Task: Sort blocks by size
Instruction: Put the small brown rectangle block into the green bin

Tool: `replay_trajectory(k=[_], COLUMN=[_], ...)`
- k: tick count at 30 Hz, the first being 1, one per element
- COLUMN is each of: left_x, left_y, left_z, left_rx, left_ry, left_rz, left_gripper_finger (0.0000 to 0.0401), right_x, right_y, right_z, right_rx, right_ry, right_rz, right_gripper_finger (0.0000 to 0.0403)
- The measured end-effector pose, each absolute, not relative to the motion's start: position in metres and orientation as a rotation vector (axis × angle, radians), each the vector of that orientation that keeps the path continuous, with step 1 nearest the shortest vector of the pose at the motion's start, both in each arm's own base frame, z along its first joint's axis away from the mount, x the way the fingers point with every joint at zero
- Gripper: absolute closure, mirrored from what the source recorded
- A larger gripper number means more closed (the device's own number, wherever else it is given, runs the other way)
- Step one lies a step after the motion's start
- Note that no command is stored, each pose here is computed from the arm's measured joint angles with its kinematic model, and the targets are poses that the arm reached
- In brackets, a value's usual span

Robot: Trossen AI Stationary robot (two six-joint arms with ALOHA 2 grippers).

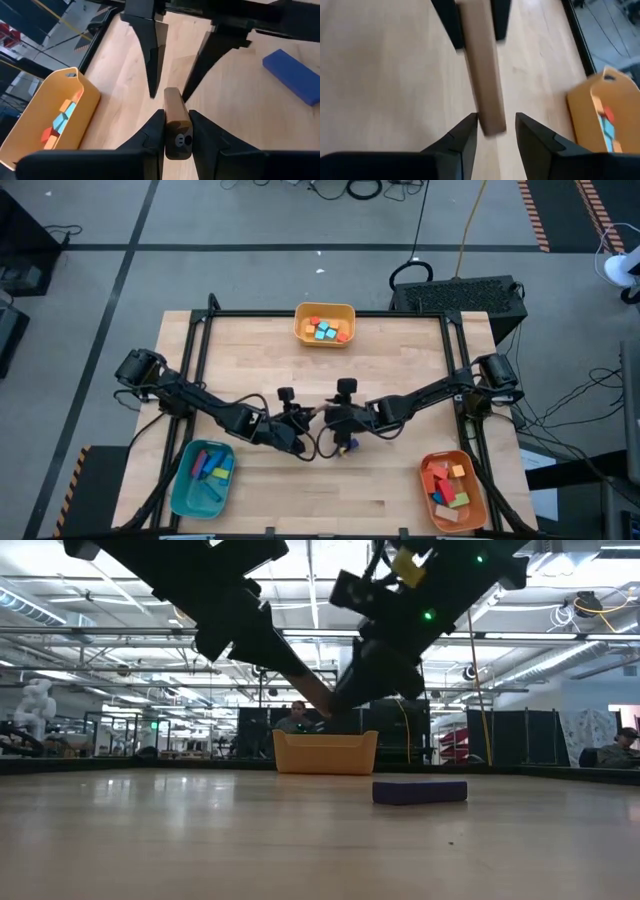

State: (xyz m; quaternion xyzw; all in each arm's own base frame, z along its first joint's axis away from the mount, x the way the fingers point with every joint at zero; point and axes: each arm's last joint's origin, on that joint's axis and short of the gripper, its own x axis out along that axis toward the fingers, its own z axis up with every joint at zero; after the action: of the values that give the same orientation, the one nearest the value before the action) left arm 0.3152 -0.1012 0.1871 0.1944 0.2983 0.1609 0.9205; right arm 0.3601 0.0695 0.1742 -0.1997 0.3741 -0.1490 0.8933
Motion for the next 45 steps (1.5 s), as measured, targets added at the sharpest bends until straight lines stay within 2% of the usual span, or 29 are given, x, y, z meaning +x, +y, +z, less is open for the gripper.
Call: replay_trajectory(k=[13,28,37,45], left_x=[0.314,0.287,0.258,0.235], left_y=[-0.102,-0.112,-0.128,-0.139], left_z=[0.188,0.203,0.216,0.227], left_rx=[0.39,0.254,0.165,0.009], left_ry=[0.596,0.613,0.639,0.711], left_rz=[0.396,0.439,0.393,0.274], left_gripper_finger=[0.0334,0.0334,0.0334,0.0334], right_x=[0.337,0.32,0.322,0.322], right_y=[0.048,0.045,0.045,0.045], right_z=[0.149,0.128,0.129,0.129], right_rx=[-0.318,-0.251,-0.255,-0.257], right_ry=[0.984,1.016,1.001,1.0], right_rz=[-0.426,-0.473,-0.464,-0.463], right_gripper_finger=[0.0287,0.0287,0.0287,0.0287])
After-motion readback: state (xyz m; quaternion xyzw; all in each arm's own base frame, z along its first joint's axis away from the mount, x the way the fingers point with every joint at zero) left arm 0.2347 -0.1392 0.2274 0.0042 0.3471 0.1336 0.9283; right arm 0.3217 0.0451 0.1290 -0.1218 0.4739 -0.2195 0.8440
